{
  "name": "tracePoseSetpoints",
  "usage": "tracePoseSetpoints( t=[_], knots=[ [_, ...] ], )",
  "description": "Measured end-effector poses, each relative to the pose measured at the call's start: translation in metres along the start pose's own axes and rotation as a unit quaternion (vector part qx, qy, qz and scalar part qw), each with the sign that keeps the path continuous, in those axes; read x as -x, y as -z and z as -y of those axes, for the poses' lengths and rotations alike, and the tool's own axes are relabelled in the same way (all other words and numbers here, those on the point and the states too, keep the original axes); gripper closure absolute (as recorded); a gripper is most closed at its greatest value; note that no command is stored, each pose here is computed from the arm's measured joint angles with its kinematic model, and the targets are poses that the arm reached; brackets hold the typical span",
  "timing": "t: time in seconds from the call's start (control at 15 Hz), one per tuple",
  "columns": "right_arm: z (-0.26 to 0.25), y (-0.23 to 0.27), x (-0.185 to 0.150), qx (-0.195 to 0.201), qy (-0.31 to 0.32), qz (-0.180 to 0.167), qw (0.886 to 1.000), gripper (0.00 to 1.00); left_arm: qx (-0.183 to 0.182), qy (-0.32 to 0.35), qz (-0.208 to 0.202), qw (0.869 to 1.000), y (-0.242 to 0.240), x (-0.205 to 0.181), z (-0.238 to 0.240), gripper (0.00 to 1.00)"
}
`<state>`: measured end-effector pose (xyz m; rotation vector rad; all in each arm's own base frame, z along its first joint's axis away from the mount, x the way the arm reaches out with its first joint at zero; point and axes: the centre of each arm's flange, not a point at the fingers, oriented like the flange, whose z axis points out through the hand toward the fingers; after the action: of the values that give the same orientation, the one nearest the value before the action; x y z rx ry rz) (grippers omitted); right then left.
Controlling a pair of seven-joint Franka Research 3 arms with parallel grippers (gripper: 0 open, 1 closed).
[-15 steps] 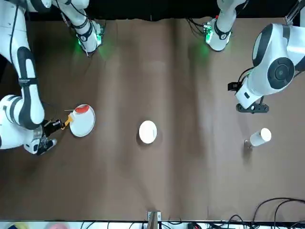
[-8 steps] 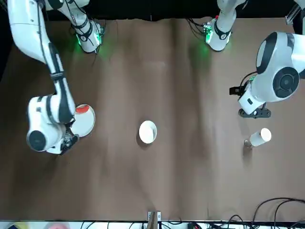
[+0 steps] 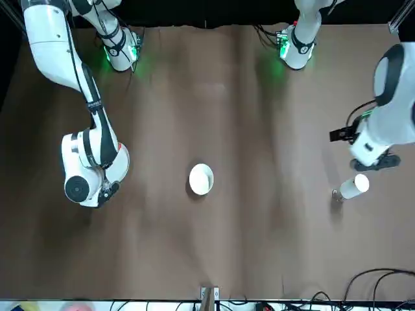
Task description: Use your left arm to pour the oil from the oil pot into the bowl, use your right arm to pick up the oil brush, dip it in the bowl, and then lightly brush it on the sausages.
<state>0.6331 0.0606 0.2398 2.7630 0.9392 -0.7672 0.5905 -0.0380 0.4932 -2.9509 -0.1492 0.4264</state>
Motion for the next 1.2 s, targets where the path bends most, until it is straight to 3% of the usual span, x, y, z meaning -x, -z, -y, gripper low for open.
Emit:
tracePoseSetpoints(
  t=[0.4, 0.87, 1.2],
  knots=[
    [0.03, -0.006, -0.01, -0.004, -0.018, 0.027, 0.999, 0.96, 0.006, 0.014, -0.043, 0.999, 0.039, 0.034, 0.009, 0.01],
    [0.072, 0.0, -0.029, -0.024, -0.044, 0.017, 0.999, 0.96, 0.007, 0.011, -0.056, 0.998, 0.034, 0.042, 0.01, 0.01],
    [0.093, 0.037, -0.039, -0.127, -0.1, -0.047, 0.986, 0.96, 0.026, 0.004, -0.082, 0.996, 0.032, 0.055, 0.001, 0.01]
  ],
)
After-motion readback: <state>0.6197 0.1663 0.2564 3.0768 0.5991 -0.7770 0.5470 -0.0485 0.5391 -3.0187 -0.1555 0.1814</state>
